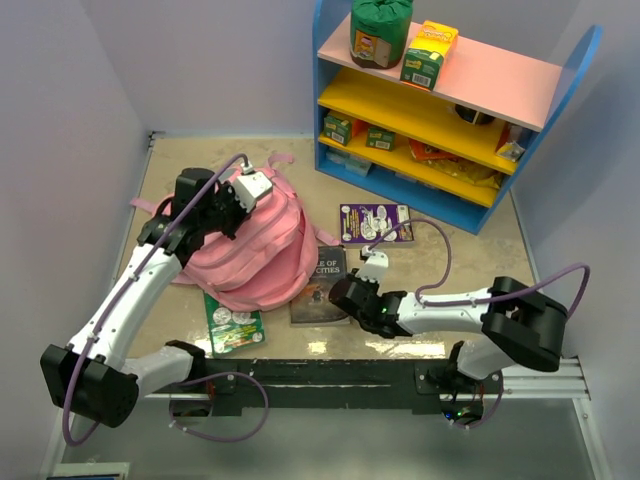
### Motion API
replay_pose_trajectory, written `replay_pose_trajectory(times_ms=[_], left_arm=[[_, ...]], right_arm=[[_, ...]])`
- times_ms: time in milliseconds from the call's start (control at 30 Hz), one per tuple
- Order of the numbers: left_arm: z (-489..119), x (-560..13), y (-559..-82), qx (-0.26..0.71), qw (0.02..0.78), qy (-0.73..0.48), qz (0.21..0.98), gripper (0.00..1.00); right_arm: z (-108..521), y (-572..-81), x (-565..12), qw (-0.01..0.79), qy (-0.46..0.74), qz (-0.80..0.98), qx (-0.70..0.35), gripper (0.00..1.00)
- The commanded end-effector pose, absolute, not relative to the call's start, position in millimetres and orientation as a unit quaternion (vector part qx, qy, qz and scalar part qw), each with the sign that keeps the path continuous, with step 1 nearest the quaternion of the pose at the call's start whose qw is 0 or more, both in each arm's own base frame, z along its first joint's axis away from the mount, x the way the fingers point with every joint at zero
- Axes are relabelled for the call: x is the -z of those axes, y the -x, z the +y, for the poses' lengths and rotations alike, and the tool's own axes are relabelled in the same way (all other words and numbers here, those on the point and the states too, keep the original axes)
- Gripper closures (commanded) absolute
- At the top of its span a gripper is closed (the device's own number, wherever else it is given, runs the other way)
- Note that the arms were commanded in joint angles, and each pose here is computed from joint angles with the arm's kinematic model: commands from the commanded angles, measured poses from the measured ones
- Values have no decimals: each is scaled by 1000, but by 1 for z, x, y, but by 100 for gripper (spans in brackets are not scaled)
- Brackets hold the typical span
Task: Pack the student bag
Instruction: Pick up the book from the center of the board.
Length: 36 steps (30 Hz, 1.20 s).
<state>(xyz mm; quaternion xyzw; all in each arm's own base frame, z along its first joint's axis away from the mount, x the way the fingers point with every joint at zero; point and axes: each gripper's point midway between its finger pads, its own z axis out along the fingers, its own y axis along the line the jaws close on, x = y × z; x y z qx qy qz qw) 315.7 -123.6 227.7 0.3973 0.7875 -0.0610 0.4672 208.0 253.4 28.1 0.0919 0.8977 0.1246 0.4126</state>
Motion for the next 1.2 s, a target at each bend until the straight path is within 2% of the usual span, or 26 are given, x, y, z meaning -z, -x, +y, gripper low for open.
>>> replay_pose_trajectory(times_ms=[0, 167, 300, 600, 933, 1133, 1167], left_arm=[[-117, -253, -334, 32, 525, -380, 761, 100], [-115, -247, -336, 26, 528, -375, 761, 100], [-109, -251, -342, 14, 538, -357, 763, 100], [-112, -255, -344, 32, 548, -340, 764, 100], [-109, -256, -340, 35, 553, -336, 762, 100], [-108, -258, -337, 36, 558, -332, 760, 100], [-107, -258, -337, 36, 558, -332, 760, 100]], right_arm=[[215, -169, 29, 332, -57, 939, -68, 100], [219, -176, -17, 373, -91, 912, -144, 100], [225, -182, -86, 415, -119, 870, -239, 100], [237, -186, -183, 451, -121, 821, -329, 100], [246, -205, -274, 513, -100, 784, -334, 100], [277, -220, -302, 531, -67, 772, -342, 100], [283, -223, -322, 539, -67, 762, -352, 100]])
